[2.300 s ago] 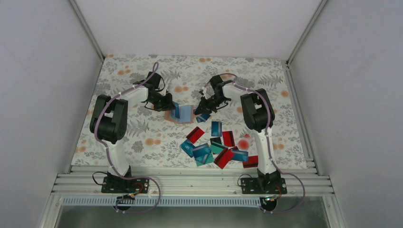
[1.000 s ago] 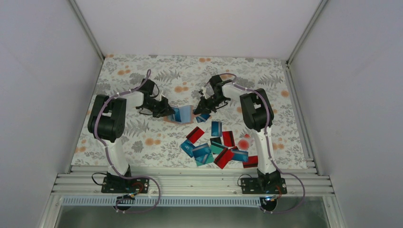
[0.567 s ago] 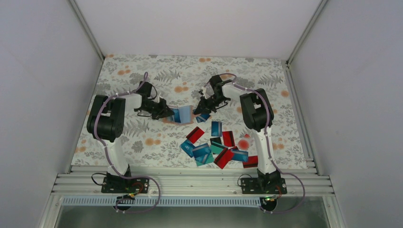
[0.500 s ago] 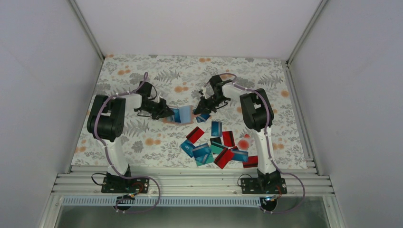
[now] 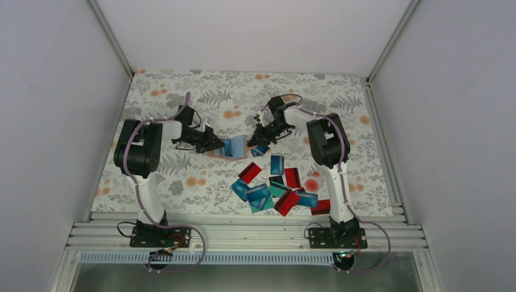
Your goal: Put the credit cards into the card holder
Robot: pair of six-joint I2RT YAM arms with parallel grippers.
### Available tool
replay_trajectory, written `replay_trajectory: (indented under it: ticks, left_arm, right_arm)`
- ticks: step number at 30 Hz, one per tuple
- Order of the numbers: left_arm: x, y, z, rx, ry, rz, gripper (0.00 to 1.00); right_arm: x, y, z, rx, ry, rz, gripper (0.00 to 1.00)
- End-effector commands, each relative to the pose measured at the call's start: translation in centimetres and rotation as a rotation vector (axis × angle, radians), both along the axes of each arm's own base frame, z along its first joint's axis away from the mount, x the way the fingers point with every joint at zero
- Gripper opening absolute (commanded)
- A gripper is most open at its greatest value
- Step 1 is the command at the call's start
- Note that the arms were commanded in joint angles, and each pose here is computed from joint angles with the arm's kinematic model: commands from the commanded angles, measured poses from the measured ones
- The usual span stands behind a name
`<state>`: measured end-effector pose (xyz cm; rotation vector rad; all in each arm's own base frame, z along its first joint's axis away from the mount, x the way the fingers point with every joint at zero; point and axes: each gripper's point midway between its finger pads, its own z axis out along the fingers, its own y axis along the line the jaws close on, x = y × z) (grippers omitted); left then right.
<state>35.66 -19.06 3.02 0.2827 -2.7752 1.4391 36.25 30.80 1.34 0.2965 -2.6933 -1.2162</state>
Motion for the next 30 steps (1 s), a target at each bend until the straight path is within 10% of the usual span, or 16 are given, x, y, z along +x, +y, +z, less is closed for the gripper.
replay_trajectory:
  ticks: [1,30]
  left_arm:
    - [-0.5,-0.1,-1.4,0.009,0.011,-0.036,0.02]
    - [0.2,-1.2,0.5,-0.08,-0.051,-0.126,0.02]
  right_arm:
    - [-3.0,-4.3,-10.4,-0.339,0.084,0.013,0.04]
    - [-2.5,-4.7,-11.4,-0.387,0.088,0.024,0.04]
